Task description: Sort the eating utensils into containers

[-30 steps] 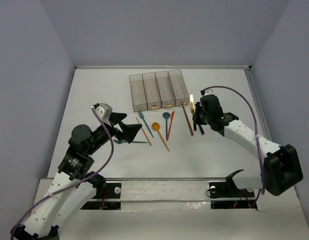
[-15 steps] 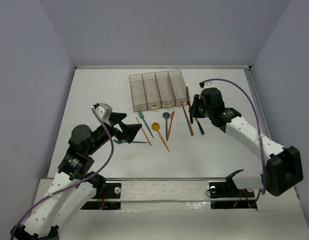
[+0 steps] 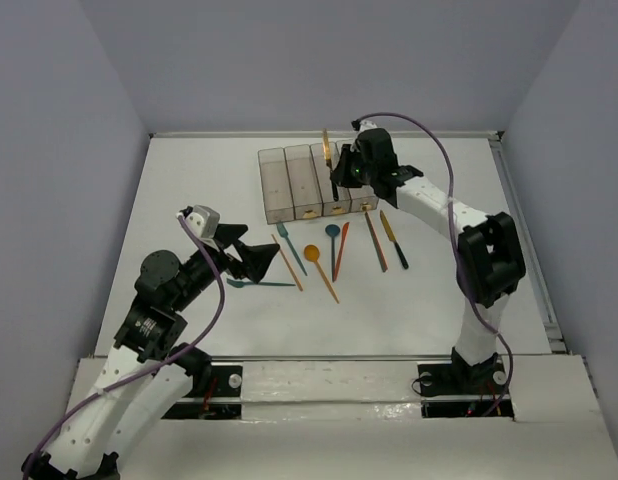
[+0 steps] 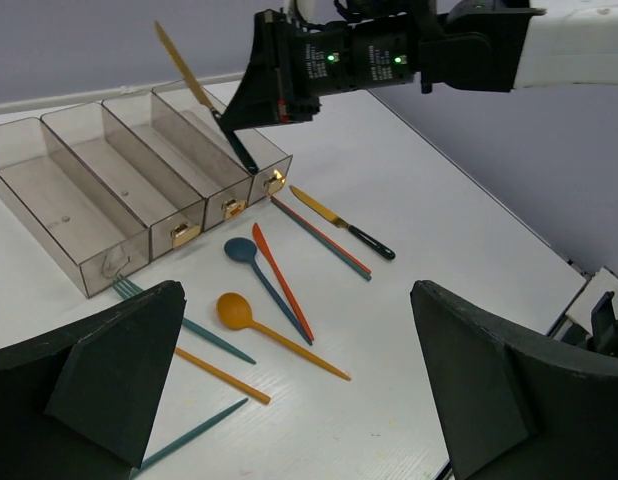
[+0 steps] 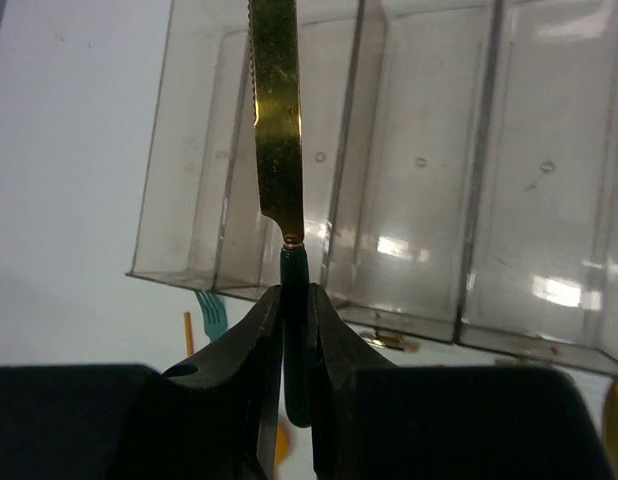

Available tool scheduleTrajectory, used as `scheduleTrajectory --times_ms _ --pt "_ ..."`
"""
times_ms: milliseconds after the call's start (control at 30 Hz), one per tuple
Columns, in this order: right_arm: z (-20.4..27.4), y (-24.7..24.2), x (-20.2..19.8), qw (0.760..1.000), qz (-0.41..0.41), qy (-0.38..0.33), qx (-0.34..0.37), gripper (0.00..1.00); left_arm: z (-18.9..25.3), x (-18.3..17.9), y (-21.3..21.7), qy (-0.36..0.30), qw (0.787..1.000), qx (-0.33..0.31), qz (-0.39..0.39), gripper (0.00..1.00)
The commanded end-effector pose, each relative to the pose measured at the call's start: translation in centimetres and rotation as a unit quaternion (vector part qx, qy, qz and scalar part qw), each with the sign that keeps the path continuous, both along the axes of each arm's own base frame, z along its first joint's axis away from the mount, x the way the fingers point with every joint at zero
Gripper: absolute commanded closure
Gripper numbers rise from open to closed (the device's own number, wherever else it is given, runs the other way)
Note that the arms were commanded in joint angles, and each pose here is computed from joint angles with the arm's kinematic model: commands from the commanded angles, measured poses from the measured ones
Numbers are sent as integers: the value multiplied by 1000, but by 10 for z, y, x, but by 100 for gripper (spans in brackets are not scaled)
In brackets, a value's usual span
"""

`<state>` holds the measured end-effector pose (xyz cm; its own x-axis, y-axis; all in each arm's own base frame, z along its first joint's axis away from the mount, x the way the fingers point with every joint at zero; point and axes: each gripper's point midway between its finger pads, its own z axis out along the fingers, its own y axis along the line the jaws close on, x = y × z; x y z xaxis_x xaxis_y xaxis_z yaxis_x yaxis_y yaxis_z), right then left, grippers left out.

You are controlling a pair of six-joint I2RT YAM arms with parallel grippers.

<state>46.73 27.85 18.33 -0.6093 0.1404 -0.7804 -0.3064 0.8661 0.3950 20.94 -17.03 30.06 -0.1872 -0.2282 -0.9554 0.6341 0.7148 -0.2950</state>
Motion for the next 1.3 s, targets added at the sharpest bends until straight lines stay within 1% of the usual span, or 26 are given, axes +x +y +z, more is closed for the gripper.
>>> scheduleTrajectory --times_ms 0,33,67,100,133,167,200,300,333,400,433,567,733,800,833,867,933,967,1000,1200,1267 --pt "16 69 15 997 45 -21 57 100 33 -2 5 -40 999 -21 10 1" --pt "12 78 17 997 46 -18 59 100 35 -3 7 -42 999 -22 14 1" --pt "24 95 17 996 54 -28 68 100 35 -3 8 -42 999 -22 16 1" --pt "9 105 20 996 53 -16 67 100 35 -3 8 -43 999 -23 16 1" --pt "6 112 21 996 51 -16 67 100 35 -3 8 -44 999 -23 15 1" --pt "15 125 20 996 56 -25 72 100 35 -3 8 -43 999 -23 14 1" --pt "2 130 22 997 50 -15 64 100 35 -3 7 -42 999 -22 12 1" --pt "5 149 23 995 52 -18 77 100 35 -4 7 -43 999 -22 11 1" --pt "-7 151 27 996 49 -11 74 100 35 -4 7 -43 999 -23 11 1" --pt "-5 160 30 996 44 -13 77 100 36 -5 7 -46 999 -24 11 1" --pt "-15 161 32 996 41 -7 74 100 36 -5 7 -46 999 -24 11 1" --pt "-20 162 40 997 25 -7 79 100 36 -5 7 -46 999 -24 11 1" --pt "-32 167 37 997 25 2 74 100 36 -5 7 -46 999 -24 11 1" --pt "-35 166 36 997 24 6 71 96 35 -5 7 -45 999 -24 11 1" --pt "-35 162 39 998 13 2 67 92 36 -5 7 -46 999 -24 11 1" --pt "-34 163 39 998 15 1 67 81 35 -5 7 -45 999 -24 11 1" --pt "-34 164 37 998 22 2 63 65 35 -5 7 -46 999 -24 10 1" --pt "-31 164 38 998 24 0 62 50 36 -6 7 -46 999 -24 9 1" --pt "-25 163 38 998 24 -4 61 46 35 -5 7 -46 999 -24 8 1" --pt "21 156 31 996 35 -42 66 46 35 -6 6 -46 999 -24 7 1" --pt "45 143 24 995 27 -66 66 51 36 -6 6 -47 999 -24 7 1"
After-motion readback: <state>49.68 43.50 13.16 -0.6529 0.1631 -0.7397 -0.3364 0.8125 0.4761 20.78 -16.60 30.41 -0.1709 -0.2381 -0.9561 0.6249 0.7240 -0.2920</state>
